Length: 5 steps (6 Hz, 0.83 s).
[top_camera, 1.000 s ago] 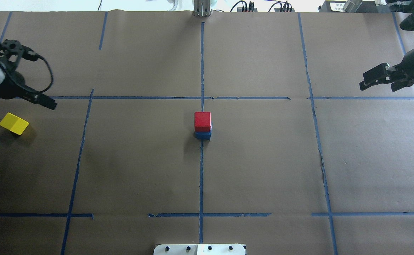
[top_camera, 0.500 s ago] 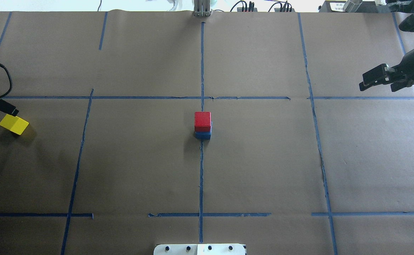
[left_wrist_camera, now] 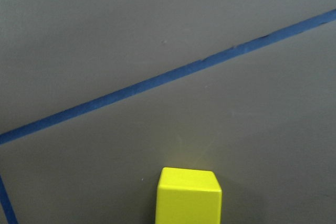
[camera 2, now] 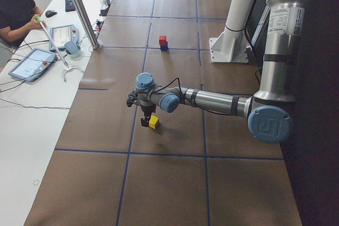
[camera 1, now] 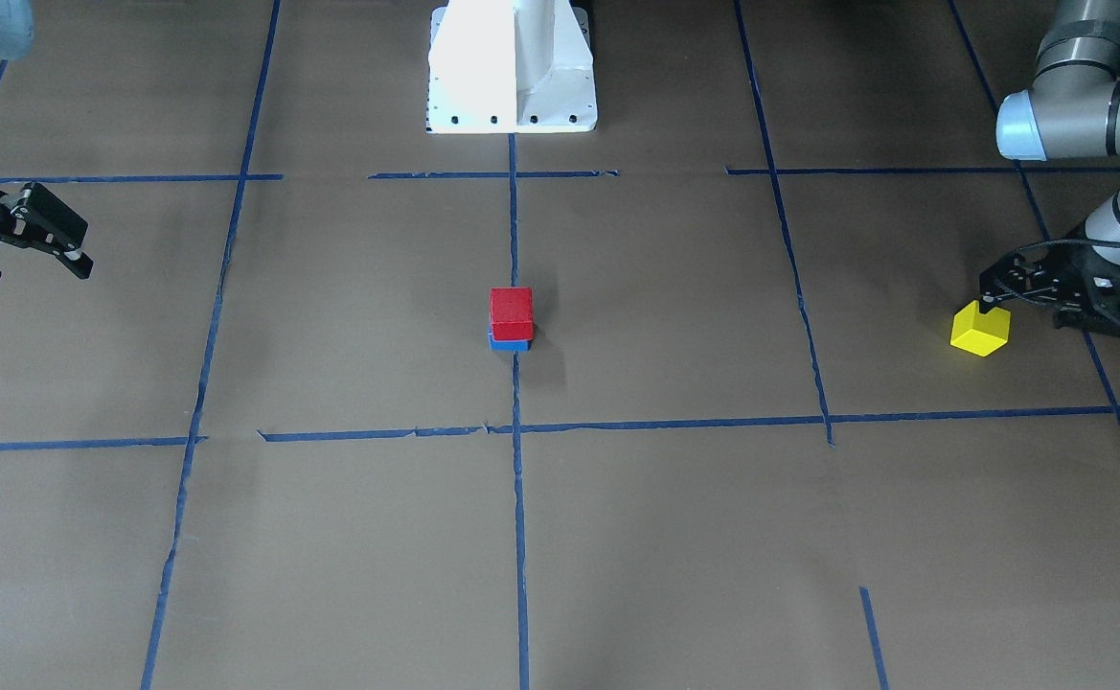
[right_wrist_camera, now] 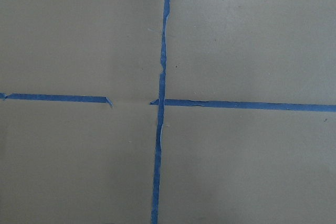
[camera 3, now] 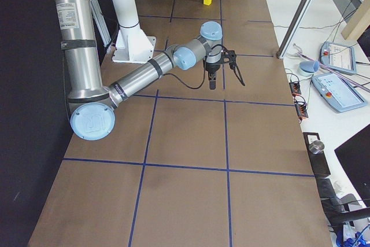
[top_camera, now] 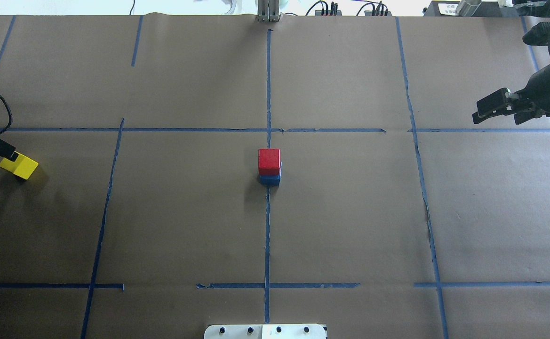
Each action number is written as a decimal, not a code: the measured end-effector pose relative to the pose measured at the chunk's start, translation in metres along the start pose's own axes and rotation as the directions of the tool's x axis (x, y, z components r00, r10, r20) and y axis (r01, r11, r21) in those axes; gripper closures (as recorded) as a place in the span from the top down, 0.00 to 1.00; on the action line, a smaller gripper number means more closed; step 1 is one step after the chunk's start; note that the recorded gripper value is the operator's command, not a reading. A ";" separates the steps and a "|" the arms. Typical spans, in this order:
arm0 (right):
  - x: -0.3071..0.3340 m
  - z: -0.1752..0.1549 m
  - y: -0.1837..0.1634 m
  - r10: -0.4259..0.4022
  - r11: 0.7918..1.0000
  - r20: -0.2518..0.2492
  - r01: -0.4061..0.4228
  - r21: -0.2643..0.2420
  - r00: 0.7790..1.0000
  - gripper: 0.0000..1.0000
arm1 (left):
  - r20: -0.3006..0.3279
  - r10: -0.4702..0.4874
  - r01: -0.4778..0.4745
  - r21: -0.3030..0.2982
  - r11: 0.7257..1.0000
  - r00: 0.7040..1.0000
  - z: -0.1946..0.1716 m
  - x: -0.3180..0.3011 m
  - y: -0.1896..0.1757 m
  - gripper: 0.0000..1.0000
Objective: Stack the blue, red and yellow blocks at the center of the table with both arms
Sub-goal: 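Lower the left gripper onto the yellow cube and close on it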
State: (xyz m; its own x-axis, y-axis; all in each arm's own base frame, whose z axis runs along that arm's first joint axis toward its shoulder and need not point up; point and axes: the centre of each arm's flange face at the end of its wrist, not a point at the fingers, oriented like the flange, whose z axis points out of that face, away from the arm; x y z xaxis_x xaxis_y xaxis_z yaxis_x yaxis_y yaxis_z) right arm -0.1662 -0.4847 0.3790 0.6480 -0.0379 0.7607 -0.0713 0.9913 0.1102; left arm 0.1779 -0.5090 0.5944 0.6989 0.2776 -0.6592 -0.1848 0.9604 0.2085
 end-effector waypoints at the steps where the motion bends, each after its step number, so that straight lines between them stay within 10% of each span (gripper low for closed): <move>1: -0.001 0.001 0.001 -0.002 1.000 0.001 0.002 -0.001 1.000 1.00 | -0.003 0.008 -0.009 -0.006 1.000 1.000 0.009 0.003 -0.002 1.00; 5: -0.005 0.001 0.002 -0.007 1.000 0.005 0.007 -0.005 1.000 1.00 | -0.013 0.071 -0.072 -0.054 0.996 0.997 0.040 0.030 0.001 1.00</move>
State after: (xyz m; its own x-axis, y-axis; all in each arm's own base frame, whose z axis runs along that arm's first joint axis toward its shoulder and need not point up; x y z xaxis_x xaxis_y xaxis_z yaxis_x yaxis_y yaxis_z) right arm -0.1705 -0.4831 0.3765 0.6445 -0.0455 0.7633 -0.0630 0.9917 0.1123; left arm 0.2265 -0.5005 0.6037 0.6748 0.3455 -0.6521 -0.2713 0.9379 0.2161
